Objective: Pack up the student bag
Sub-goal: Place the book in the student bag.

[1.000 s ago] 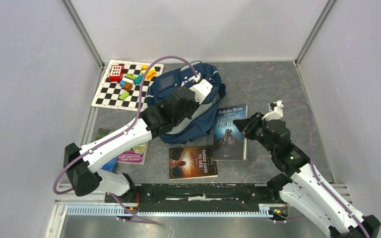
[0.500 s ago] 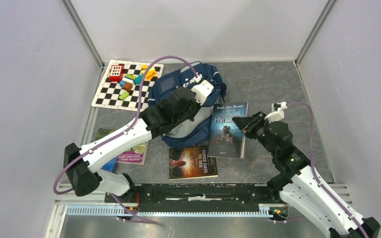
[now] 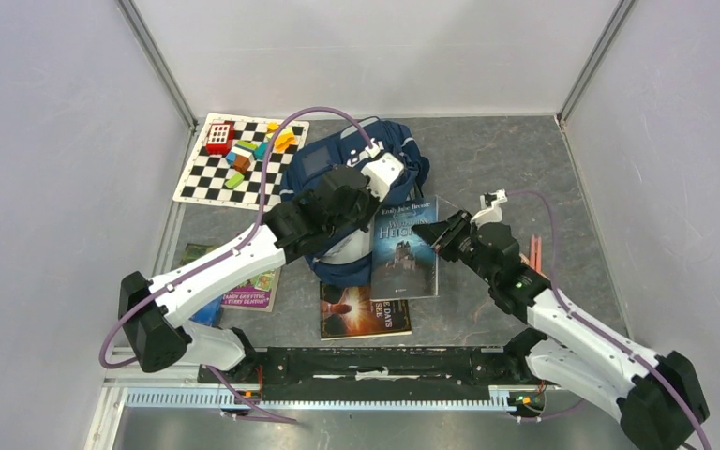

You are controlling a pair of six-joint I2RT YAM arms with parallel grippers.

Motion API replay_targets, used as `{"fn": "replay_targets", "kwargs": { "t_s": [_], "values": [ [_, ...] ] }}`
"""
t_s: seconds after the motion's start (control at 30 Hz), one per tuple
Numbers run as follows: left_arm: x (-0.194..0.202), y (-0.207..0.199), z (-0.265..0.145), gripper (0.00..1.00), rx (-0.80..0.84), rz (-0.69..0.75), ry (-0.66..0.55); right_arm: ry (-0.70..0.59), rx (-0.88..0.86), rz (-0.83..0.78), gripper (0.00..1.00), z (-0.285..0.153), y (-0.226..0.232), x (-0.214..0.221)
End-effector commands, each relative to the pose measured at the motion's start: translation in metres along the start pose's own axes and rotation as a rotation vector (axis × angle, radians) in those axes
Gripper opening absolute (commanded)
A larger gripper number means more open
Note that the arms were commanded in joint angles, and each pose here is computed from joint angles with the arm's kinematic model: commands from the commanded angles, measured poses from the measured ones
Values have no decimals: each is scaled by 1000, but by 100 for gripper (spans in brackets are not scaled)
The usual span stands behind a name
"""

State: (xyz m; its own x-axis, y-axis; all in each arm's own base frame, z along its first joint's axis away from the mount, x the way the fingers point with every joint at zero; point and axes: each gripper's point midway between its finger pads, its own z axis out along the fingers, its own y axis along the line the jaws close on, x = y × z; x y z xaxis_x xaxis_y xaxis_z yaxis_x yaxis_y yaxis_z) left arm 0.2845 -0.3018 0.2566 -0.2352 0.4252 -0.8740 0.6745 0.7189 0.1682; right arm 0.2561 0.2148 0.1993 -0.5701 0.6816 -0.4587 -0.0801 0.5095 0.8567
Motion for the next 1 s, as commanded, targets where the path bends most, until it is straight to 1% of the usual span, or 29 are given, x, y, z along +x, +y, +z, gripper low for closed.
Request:
{"fn": "replay_targets", "kwargs": {
  "t_s": [0.0,0.13,0.17,0.5,0.6,0.73,0.87,0.97],
  "values": [
    [-75,-7,-32,2,81,-110,-280,-94,-128,78,0,11,30,-19],
    [-80,-10,-38,2,114,-112,-303,-120,-88,103,0,23,14,-18],
    [-80,-12,-38,2,122,-136,-301,-134,-95,112,0,24,14,-20],
    [-71,-21,-35,2,185,-174,-280,-309,-195,254,0,38,43,-63],
    [-72,-24,-36,2,198,-184,-281,-316,-226,258,0,50,55,-68],
    [-72,-22,-37,2,195,-195,-286,-293,-269,267,0,67,67,-67],
    [-69,-5,-37,2,159,-231,-285,-310,-328,318,0,73,72,-70],
    [-67,2,-37,2,142,-252,-283,-313,-347,309,0,77,77,-72]
  ]
}}
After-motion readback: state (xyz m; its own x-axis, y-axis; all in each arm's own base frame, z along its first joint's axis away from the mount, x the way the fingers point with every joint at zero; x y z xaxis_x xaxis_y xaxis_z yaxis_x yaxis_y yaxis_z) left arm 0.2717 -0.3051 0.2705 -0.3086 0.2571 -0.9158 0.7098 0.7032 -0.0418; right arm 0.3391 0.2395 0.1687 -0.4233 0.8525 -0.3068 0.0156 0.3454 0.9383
